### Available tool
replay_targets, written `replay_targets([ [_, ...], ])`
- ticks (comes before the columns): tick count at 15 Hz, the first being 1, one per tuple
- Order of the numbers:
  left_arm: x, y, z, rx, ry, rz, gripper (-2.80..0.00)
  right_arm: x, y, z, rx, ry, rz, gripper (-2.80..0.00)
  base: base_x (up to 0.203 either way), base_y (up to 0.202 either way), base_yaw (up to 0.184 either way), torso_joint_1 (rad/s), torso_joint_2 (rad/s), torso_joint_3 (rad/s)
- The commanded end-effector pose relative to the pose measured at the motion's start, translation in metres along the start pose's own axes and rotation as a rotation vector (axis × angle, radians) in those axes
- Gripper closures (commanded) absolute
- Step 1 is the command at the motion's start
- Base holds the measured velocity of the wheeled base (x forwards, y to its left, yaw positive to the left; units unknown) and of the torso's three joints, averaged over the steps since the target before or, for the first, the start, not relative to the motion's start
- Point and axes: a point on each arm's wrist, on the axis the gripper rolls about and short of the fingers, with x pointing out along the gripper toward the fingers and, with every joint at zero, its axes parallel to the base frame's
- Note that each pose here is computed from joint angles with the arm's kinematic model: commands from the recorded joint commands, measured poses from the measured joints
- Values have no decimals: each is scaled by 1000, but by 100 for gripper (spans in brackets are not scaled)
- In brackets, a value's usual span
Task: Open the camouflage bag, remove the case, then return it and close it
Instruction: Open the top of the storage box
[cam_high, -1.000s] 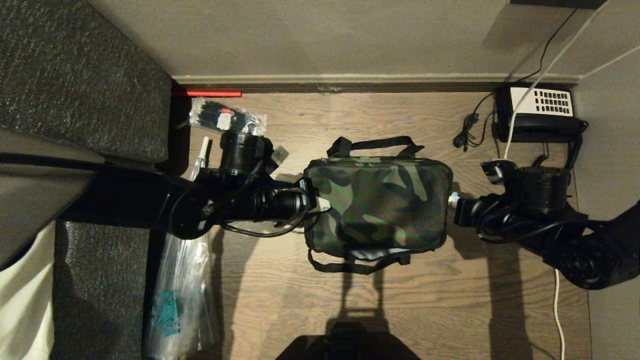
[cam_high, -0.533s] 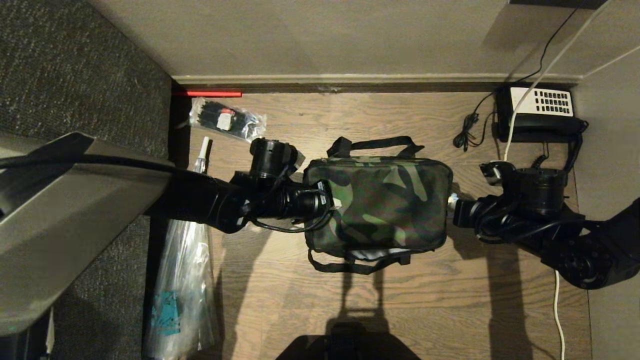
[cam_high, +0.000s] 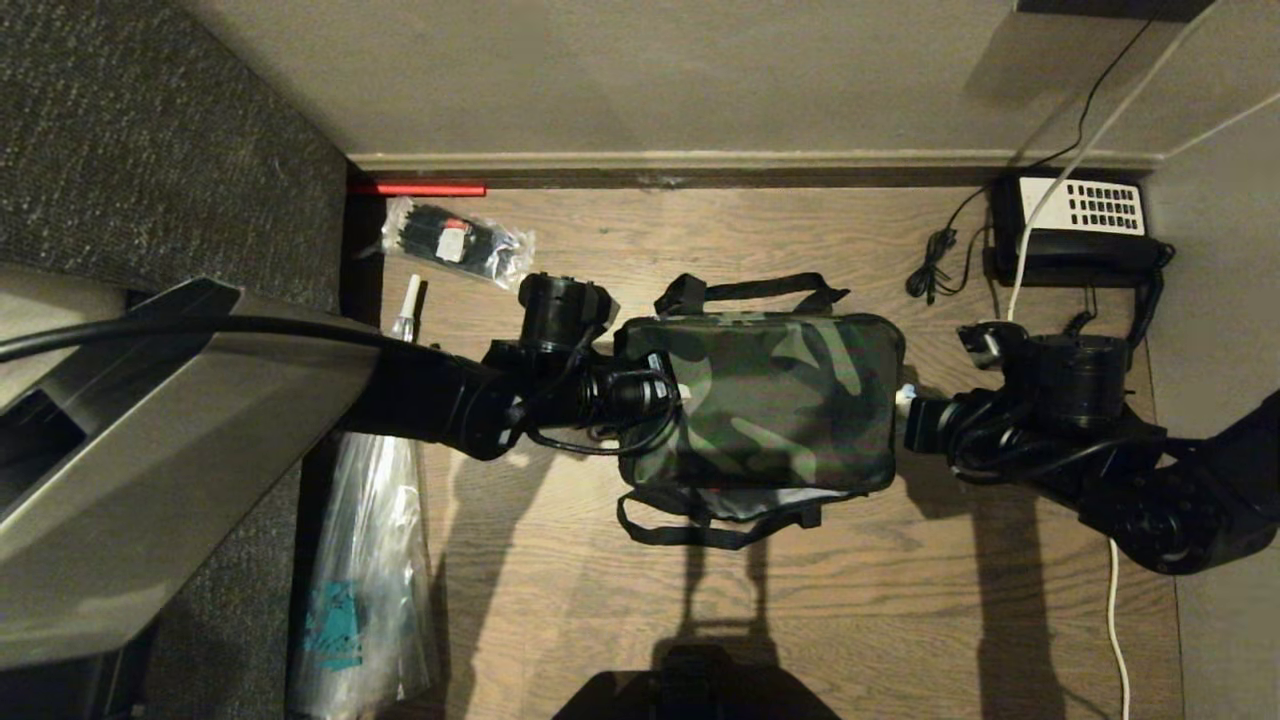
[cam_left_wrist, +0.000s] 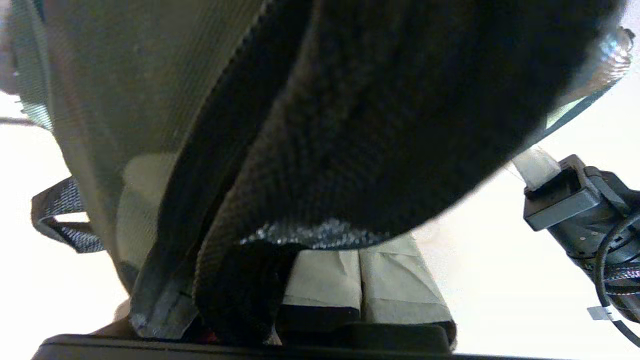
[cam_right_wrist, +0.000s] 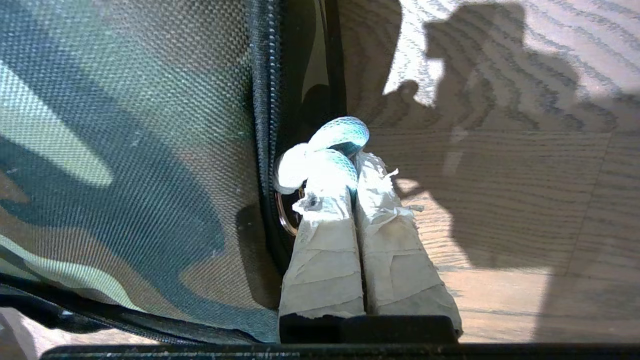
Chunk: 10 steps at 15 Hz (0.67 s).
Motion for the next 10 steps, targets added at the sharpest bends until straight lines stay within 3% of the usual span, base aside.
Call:
replay_targets([
  [1,9,5,-10,-7,30,14,0,1,0,2,2,-13,2,0,0,0,0,0,0,0],
  [10,1,3,-22,-2,67,26,0,-2,0,20,3,-28,-11,0,0,0,0,0,0,0],
])
